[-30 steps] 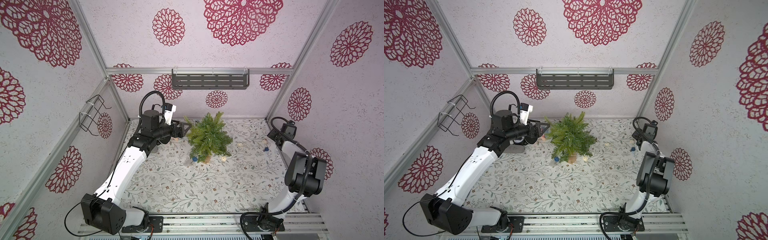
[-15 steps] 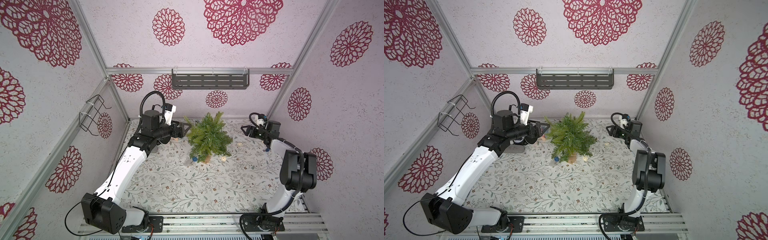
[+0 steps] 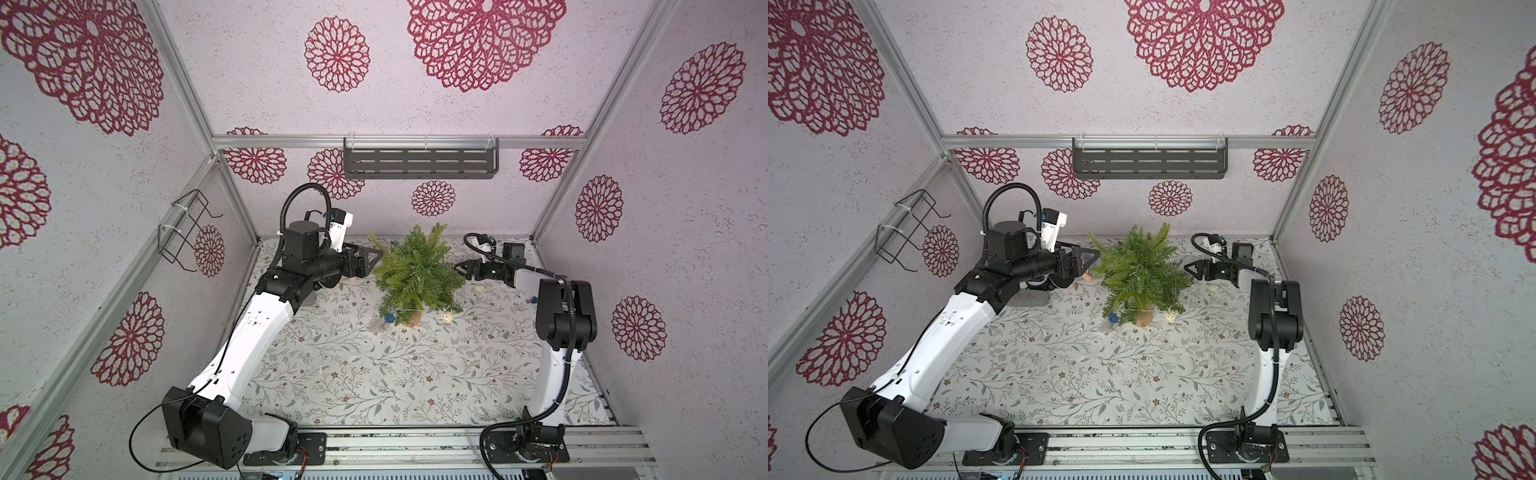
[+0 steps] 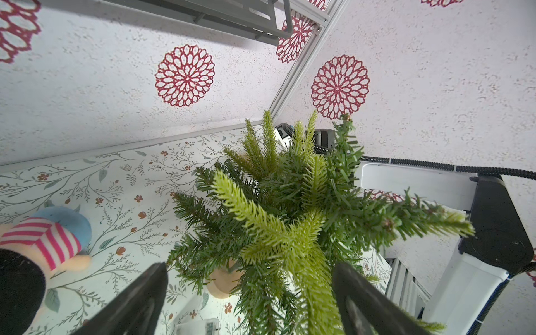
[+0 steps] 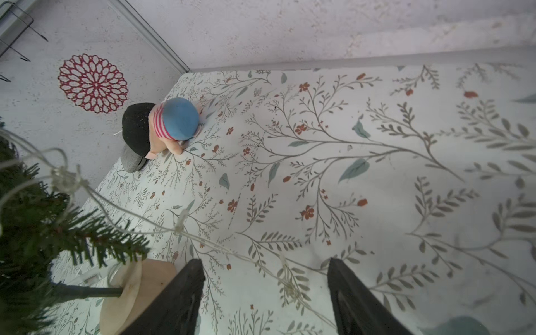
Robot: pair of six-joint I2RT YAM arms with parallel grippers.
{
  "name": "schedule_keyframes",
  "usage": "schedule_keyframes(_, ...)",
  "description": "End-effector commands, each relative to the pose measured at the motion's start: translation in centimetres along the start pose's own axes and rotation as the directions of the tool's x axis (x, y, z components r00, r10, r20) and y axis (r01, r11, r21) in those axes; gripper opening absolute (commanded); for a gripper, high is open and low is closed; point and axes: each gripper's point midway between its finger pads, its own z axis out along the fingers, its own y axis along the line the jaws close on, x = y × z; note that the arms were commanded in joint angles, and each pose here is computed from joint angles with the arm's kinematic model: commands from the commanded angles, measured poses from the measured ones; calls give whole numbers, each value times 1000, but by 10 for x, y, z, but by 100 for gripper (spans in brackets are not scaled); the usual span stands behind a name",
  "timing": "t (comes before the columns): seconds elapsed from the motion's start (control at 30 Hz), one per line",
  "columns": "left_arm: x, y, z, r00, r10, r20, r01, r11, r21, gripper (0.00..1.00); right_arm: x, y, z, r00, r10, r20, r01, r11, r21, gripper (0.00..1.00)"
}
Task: Remove string lights from the small christmas tree
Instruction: Remove the light string from the Christmas tree.
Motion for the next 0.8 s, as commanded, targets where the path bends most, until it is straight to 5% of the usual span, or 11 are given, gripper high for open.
schedule_keyframes(0.0, -13, -8, -5, 999, 31, 29, -31, 999, 14, 93, -6, 9, 8, 999, -40, -33, 39, 999, -31, 68)
schedule_keyframes(0.4, -20, -10, -2, 999, 37, 31, -37, 999, 25, 93, 22, 23, 12, 994, 74, -75, -78, 996, -51, 68)
schedule_keyframes(0.77, -22, -14, -6, 999, 28, 40, -29, 999, 26, 93, 10, 14, 34, 992, 58, -114, -65, 996, -58, 69)
